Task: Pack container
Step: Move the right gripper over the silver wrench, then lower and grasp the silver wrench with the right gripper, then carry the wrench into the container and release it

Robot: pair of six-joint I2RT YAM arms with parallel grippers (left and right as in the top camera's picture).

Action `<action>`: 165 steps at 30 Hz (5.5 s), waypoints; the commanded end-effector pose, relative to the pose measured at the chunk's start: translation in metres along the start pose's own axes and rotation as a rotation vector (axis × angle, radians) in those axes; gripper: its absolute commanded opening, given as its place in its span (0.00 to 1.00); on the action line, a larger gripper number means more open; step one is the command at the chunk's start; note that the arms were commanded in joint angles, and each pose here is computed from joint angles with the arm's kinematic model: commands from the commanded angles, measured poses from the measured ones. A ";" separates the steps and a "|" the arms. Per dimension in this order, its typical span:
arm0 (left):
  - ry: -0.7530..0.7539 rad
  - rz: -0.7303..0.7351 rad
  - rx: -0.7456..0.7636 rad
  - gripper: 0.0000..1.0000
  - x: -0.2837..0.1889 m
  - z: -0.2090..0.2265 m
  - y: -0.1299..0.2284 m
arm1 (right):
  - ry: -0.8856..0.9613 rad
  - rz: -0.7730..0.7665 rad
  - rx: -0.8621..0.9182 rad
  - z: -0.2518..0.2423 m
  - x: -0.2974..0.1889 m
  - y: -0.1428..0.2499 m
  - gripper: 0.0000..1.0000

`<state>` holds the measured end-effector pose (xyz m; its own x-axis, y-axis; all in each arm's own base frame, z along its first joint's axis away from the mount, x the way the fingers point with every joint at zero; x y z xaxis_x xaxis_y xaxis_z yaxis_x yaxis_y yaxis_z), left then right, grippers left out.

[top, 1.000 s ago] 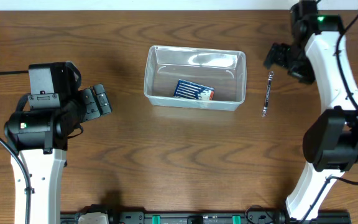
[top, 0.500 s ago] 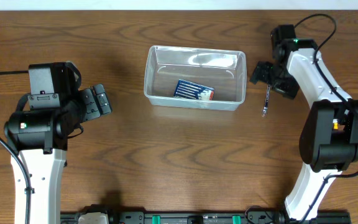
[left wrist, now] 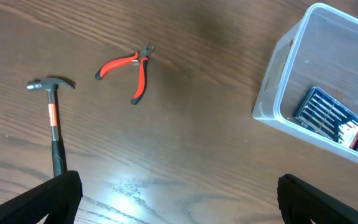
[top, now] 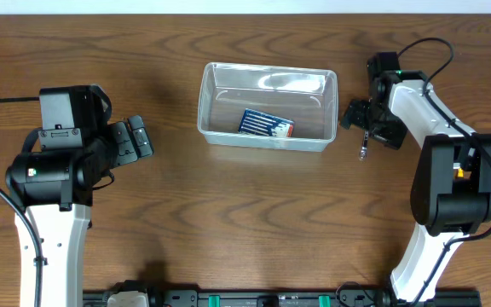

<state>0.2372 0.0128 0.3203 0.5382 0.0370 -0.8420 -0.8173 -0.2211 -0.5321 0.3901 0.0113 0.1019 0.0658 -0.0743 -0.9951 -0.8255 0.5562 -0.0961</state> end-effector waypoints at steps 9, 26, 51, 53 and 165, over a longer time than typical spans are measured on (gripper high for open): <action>-0.009 -0.027 0.002 0.98 -0.008 0.001 -0.002 | 0.047 -0.034 0.027 -0.004 -0.001 0.000 0.99; -0.009 -0.027 0.002 0.99 -0.008 0.001 -0.002 | 0.072 -0.031 0.032 -0.008 0.016 0.005 0.99; -0.009 -0.027 0.002 0.98 -0.008 0.001 -0.002 | 0.069 -0.034 0.032 -0.008 0.017 0.006 0.48; -0.009 -0.027 0.002 0.99 -0.008 0.002 -0.002 | 0.069 -0.034 0.032 -0.008 0.017 0.006 0.44; -0.009 -0.028 0.002 0.99 -0.008 0.001 -0.002 | -0.222 -0.455 -0.547 0.030 -0.273 -0.019 0.99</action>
<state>0.2367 0.0128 0.3207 0.5391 0.0371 -0.8414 -0.8167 -0.2210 -0.5330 0.4094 0.0967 0.3709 0.5532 0.0907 -0.8281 -0.7587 -0.3558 -0.5457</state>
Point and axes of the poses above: each gripper's point midway between its finger pads, its own x axis out along the fingers, its own z axis along the line the jaws close on, y = z × x, the point moved 9 cm from there along -x, back along the fingers, and after that the axes turned 4 degrees about x, right-handed, at the moved point
